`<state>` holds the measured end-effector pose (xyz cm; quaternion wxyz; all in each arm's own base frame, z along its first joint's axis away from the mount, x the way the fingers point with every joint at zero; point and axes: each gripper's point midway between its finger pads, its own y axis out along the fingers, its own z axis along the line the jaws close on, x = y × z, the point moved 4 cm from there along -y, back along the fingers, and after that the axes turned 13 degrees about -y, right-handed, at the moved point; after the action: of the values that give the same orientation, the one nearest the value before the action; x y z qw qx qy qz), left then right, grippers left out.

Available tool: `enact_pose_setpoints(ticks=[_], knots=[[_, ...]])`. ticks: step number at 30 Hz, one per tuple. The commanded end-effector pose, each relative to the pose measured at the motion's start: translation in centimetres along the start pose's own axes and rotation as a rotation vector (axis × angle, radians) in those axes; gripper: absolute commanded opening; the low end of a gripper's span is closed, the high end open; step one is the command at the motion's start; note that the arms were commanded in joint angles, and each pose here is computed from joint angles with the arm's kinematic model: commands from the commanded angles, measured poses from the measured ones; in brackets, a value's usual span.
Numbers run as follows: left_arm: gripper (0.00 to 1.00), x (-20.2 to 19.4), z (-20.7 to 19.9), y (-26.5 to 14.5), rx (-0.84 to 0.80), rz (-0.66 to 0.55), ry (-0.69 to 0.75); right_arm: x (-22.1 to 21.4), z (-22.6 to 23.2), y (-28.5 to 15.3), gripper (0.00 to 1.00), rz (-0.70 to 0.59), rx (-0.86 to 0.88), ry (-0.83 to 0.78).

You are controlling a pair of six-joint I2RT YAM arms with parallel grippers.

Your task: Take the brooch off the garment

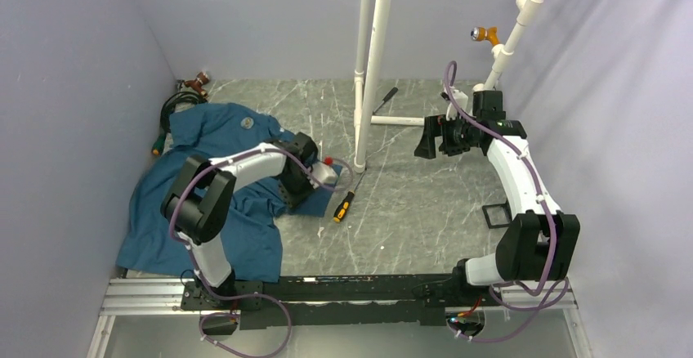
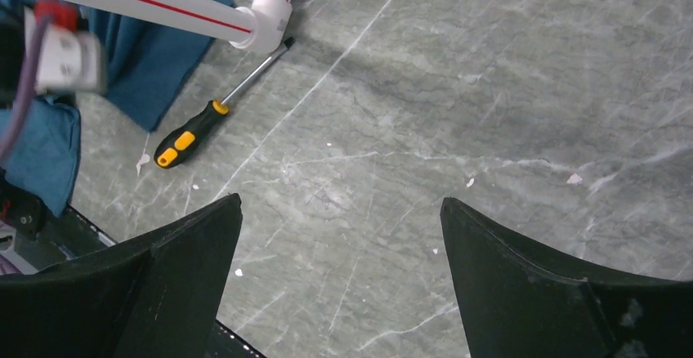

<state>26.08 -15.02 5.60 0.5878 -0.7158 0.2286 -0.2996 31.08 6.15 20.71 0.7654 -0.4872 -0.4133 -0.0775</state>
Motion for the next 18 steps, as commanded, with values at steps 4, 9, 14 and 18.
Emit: enact_pose_setpoints(ticks=[4,9,14,18], knots=[[0.20,-4.0,-9.8,0.5,-0.245,0.130,0.264,0.9,0.7,-1.9,0.94,-0.045,0.028,-0.051],[0.22,-3.7,-14.1,0.3,-0.285,0.096,0.405,0.6,0.9,-2.1,0.94,-0.044,0.034,-0.055],[0.40,-2.7,-15.3,-1.8,-0.300,-0.047,0.442,0.6,1.1,-2.2,0.94,-0.046,0.044,-0.059],[0.66,-1.7,-13.9,-3.5,-0.221,-0.154,0.471,0.6,1.3,-2.3,0.94,-0.047,0.050,-0.060]])
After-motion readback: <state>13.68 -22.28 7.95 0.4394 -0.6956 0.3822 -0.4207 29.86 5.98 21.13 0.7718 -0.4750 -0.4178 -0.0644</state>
